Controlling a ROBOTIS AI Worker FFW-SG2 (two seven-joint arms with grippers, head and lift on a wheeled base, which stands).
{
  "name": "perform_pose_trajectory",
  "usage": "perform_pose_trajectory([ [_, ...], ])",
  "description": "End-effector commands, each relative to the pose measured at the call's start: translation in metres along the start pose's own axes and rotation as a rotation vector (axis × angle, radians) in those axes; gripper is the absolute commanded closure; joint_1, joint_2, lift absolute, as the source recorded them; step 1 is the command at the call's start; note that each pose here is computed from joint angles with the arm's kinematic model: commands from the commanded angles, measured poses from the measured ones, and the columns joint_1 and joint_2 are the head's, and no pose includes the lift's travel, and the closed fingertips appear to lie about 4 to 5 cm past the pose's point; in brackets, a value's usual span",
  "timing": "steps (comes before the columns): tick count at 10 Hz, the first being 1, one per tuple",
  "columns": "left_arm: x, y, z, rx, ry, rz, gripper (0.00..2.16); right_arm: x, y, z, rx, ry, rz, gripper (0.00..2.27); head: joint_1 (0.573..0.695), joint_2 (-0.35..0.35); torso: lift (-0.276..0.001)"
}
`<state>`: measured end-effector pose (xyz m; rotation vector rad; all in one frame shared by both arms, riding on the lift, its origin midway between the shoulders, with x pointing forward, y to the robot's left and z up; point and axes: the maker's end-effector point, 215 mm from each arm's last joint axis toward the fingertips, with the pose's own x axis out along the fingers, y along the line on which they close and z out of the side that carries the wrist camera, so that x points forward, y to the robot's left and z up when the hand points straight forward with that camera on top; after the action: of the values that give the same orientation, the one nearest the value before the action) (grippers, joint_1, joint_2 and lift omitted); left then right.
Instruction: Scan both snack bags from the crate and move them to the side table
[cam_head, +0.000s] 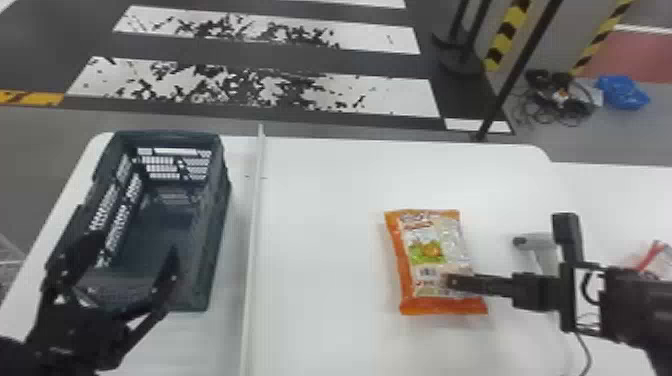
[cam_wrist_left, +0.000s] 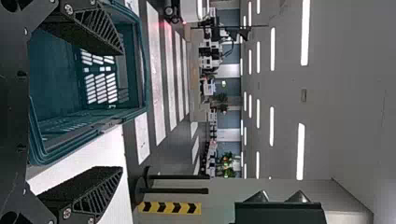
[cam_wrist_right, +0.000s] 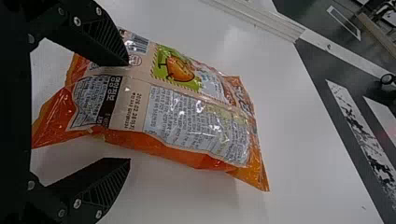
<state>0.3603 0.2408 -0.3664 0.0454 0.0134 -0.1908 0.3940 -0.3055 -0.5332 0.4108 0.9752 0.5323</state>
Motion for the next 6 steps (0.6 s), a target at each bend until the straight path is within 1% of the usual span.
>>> perform_pose_trajectory([
  [1,0.000,0.000,0.000,0.000,-0.001,0.000,0.12,0.003,-0.004,-0.006,-0.030,0.028,-0.015,0.97,0.695,-0.099,-0.075],
  [2,0.000,0.000,0.000,0.000,-0.001,0.000,0.12,0.005,-0.008,-0.012,-0.034,0.049,-0.034,2.14,0.695,-0.098,-0.075],
  [3,0.000,0.000,0.000,0.000,-0.001,0.000,0.12,0.005,-0.009,-0.014,-0.035,0.050,-0.033,2.22,0.695,-0.099,-0.075],
  [4,0.000,0.000,0.000,0.000,-0.001,0.000,0.12,0.003,-0.004,-0.012,-0.048,0.043,-0.006,2.25,0.695,-0.102,-0.075],
  [6,0.000,0.000,0.000,0.000,-0.001,0.001,0.12,-0.009,0.000,-0.002,-0.028,-0.012,0.023,2.25,0.695,-0.098,-0.075],
])
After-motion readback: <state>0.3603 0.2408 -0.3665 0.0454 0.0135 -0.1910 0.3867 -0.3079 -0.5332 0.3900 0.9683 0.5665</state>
